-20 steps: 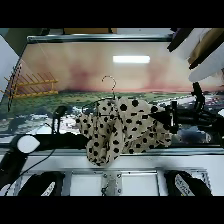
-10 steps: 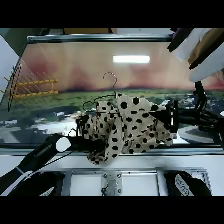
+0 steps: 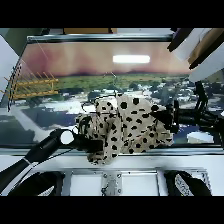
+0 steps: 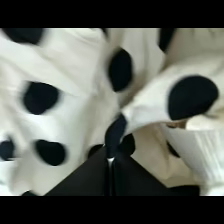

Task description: Fold the clothes and pants, and hang the long-sleeved shirts on hangers.

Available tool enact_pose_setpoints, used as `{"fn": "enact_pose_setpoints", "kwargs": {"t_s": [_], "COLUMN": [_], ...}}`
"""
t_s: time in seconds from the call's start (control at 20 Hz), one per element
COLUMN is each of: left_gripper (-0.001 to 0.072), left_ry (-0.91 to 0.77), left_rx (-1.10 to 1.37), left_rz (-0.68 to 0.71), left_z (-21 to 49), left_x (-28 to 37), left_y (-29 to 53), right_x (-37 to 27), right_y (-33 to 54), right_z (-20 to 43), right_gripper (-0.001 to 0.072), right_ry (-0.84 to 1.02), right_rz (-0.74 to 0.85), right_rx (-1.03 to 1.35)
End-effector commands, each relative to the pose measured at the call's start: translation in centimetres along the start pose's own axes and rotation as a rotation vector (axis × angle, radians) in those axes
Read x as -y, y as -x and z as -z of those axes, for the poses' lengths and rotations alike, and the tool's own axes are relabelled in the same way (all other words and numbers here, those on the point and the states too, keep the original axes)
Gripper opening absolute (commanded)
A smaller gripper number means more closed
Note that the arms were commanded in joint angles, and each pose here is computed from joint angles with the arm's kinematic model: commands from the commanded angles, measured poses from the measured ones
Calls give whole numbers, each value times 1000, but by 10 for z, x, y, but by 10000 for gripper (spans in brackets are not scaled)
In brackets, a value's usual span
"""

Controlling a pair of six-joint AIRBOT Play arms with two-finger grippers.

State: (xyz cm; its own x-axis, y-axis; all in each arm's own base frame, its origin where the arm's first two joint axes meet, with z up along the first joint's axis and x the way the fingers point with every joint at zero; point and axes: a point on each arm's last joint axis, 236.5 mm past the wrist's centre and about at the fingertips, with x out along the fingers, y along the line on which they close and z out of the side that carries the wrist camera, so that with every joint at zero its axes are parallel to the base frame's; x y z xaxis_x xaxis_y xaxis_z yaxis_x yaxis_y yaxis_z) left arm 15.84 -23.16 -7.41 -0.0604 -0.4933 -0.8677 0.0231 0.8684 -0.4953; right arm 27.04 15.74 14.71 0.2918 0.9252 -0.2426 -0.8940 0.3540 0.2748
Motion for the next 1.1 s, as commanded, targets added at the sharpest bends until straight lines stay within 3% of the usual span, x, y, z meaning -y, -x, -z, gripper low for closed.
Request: {"fn": "enact_pose_setpoints", "kwargs": {"t_s": [0.0, 0.55, 1.05], "left_gripper": [7, 7, 7], "left_ry": [46, 149, 61], "left_rx": [107, 377, 261], "left_rz": [-61, -66, -207], "left_z": [-27, -70, -105], "left_x": [-38, -98, -113], "left_y": [39, 119, 151], "right_x": [-16, -42, -51], "right_y": [1, 6, 7], "right_z": [-1, 14, 1], "right_gripper": [5, 5, 5], "right_ry": [-28, -48, -40], "right_rz": [-47, -76, -91], "right_rx": [-6, -108, -64]}}
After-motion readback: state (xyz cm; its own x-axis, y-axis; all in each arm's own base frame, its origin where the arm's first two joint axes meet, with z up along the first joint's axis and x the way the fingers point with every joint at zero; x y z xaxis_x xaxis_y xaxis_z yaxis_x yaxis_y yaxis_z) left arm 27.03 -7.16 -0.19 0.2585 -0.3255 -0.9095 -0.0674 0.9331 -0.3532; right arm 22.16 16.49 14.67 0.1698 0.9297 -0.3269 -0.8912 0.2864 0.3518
